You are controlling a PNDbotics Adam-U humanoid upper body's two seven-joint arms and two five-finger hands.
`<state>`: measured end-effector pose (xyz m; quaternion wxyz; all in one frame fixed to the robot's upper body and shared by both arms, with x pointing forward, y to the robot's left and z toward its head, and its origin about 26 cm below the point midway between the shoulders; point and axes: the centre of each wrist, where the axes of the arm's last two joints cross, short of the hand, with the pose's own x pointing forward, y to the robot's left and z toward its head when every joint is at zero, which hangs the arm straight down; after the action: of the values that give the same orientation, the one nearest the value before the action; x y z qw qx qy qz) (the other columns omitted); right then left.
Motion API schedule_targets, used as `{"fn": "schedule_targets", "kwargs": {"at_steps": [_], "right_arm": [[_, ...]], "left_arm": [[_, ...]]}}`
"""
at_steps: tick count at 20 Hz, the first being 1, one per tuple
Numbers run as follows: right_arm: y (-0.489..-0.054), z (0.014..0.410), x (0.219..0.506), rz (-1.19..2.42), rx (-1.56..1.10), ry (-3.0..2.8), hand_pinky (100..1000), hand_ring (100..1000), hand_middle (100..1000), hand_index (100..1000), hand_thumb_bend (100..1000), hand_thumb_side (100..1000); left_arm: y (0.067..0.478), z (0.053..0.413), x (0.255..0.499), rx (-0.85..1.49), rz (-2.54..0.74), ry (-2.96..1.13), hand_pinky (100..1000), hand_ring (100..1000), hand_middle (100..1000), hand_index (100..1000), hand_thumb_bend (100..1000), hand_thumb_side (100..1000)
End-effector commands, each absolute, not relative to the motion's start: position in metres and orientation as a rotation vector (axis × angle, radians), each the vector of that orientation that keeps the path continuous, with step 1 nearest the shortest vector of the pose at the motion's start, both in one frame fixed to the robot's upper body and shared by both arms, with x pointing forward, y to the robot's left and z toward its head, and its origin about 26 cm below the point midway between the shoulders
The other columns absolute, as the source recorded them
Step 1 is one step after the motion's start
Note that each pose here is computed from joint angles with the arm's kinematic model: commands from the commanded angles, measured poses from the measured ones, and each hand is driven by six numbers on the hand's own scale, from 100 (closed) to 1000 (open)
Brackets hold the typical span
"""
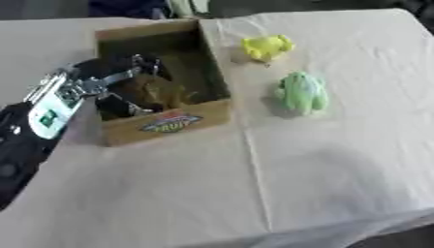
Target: Pick up objects on the table and place them in the box.
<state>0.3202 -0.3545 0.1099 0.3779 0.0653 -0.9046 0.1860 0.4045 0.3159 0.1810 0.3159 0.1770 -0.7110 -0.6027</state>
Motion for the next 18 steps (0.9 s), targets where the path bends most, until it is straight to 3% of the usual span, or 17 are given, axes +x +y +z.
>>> {"fn": "schedule_targets", "kwargs": {"at_steps": [1, 5, 9, 18], "right_arm": [[-0.373, 0.128, 0.322, 0.534, 0.102, -2.343, 701, 800, 629, 713, 100, 168], [-0.393, 0.141, 0.333, 0.677, 0.041, -2.361, 698, 796, 632, 716, 100, 100], [-0.41, 0.151, 0.345, 0.806, -0.011, -2.38, 696, 794, 634, 718, 100, 100], [-0.434, 0.17, 0.373, 1.149, -0.111, -2.355, 692, 797, 664, 749, 100, 100]], "left_arm": [[0.328, 0.216, 0.39, 0.441, -1.404, -2.003, 745, 766, 708, 823, 100, 190], [0.334, 0.234, 0.365, 0.314, -1.109, -2.152, 734, 756, 691, 819, 100, 174], [0.336, 0.242, 0.336, 0.222, -0.871, -2.249, 725, 744, 677, 816, 100, 200], [0.334, 0.22, 0.289, 0.193, -0.585, -2.268, 709, 722, 649, 808, 100, 246]]}}
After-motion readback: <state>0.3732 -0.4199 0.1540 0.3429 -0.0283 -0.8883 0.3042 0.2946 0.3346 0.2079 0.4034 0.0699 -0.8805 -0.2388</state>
